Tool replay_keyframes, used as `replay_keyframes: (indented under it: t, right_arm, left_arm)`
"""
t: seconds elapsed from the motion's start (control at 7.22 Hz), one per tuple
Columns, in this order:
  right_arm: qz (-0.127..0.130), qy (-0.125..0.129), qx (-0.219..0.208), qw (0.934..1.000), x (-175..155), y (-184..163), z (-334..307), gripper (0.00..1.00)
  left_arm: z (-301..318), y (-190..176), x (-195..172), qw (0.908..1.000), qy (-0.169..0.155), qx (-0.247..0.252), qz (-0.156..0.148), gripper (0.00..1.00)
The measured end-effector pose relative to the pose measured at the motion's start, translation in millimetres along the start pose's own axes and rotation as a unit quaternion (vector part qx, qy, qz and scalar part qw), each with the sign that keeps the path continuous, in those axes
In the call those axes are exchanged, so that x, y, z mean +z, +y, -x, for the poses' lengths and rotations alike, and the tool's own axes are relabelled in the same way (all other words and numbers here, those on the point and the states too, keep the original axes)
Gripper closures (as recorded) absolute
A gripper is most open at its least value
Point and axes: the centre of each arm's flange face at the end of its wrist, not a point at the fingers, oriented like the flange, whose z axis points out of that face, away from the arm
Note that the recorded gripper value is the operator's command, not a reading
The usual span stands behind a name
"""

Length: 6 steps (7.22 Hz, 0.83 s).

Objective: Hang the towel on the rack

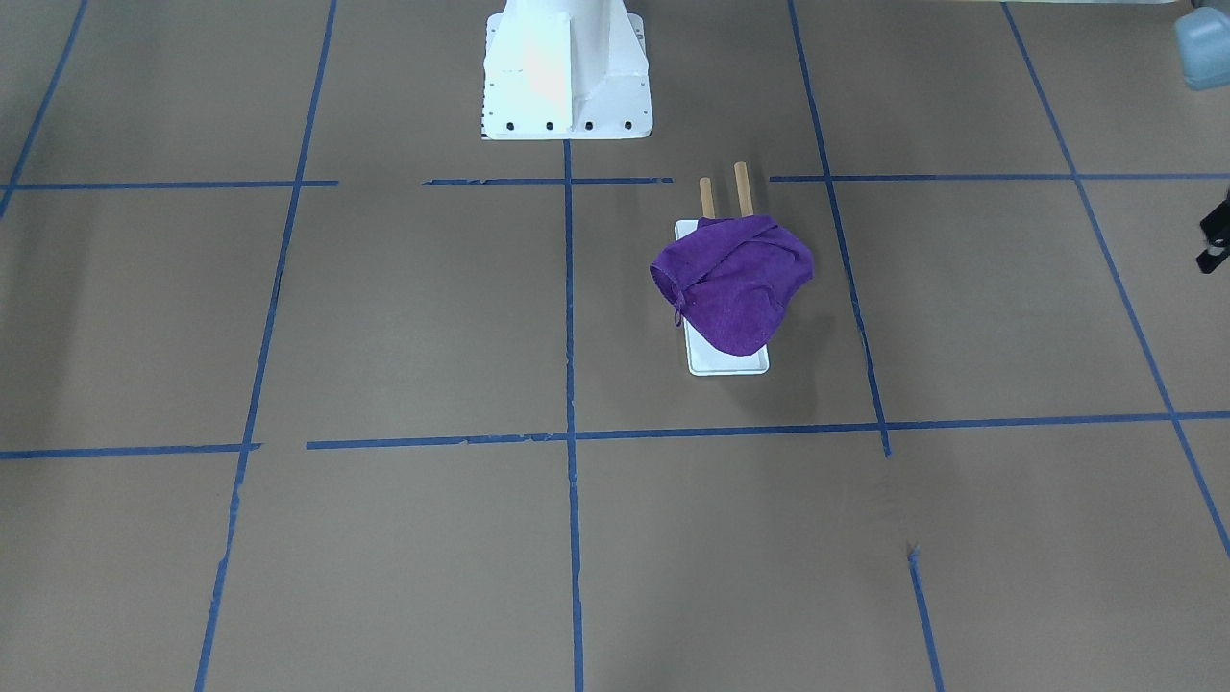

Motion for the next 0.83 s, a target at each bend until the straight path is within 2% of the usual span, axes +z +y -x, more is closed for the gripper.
replay_keyframes:
  t: [0.28, 0.55, 0.83]
  right_arm:
    - [-0.007, -0.009, 0.005, 0.9999, -1.4, -2.8, 2.0, 0.0]
    - [-0.012, -0.044, 0.01, 0.9989, 0.9, -1.5, 6.5, 0.0]
    - [-0.015, -0.063, 0.012, 0.9978, 2.4, 0.2, 8.7, 0.0]
  left_arm:
    - [53.8, 14.8, 0.2, 0.9996, -0.016, 0.006, 0.023, 0.0]
    - [72.7, 21.4, 6.3, 0.9985, -0.033, 0.004, 0.043, 0.0]
    - [84.6, 33.1, 17.2, 0.9976, -0.032, -0.004, 0.062, 0.0]
